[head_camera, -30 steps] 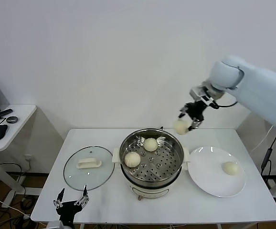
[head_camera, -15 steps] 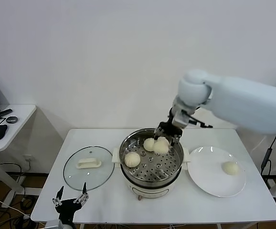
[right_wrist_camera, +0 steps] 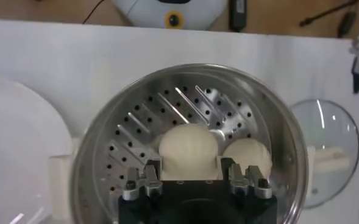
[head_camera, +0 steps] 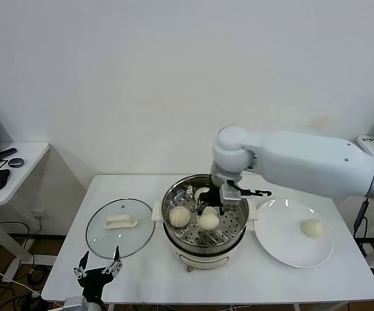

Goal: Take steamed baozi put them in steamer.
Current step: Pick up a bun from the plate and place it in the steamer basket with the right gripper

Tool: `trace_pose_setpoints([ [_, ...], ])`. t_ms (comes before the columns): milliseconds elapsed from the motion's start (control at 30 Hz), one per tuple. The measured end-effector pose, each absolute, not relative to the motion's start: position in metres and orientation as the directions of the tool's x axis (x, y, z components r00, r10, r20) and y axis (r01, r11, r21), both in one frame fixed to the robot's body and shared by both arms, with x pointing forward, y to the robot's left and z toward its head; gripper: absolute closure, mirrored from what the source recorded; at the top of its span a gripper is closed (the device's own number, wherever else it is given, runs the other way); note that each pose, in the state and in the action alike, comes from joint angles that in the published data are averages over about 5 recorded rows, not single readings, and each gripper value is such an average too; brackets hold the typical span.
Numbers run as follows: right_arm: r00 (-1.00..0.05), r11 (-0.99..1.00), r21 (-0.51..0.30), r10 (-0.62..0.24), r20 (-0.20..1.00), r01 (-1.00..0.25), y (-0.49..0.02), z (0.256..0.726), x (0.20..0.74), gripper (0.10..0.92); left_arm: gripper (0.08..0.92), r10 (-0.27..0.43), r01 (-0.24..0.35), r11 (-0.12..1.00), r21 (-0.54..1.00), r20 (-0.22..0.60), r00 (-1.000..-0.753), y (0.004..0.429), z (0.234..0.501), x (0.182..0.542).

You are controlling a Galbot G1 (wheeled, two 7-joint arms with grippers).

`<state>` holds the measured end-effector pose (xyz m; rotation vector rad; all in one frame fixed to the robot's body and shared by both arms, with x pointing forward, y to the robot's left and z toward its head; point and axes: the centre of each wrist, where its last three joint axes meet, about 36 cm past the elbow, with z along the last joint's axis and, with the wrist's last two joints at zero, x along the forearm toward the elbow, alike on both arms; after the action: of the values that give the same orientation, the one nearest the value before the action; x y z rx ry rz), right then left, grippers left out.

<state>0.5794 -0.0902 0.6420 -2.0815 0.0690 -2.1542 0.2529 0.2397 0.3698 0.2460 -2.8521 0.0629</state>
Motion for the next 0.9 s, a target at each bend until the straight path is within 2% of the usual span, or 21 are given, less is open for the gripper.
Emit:
trace_pose_setpoints([
  [533,0.013,-0.984,-0.118,-0.117,0.993,0.136,-0.069,0.605,0.567,0.447,0.177,-0.160,-0.174,0.984,-0.025,0.279,-0.947,0.239,0.370,0.252],
  [633,0.015,-0.984,-0.120,-0.119,0.993,0.130,-0.069,0.602,0.565,0.396,0.177,-0.160,-0.174,0.984,-0.026,0.279,-0.947,0.240,0.370,0.252],
  [800,0.016,-0.986,-0.132,-0.131,0.991,0.098,-0.071,0.605,0.564,0.257,0.177,-0.160,-0.174,0.984,-0.028,0.278,-0.947,0.240,0.371,0.252],
  [900,0.017,-0.986,-0.148,-0.147,0.989,0.071,-0.074,0.611,0.565,0.210,0.177,-0.157,-0.171,0.985,-0.028,0.278,-0.948,0.240,0.370,0.252],
])
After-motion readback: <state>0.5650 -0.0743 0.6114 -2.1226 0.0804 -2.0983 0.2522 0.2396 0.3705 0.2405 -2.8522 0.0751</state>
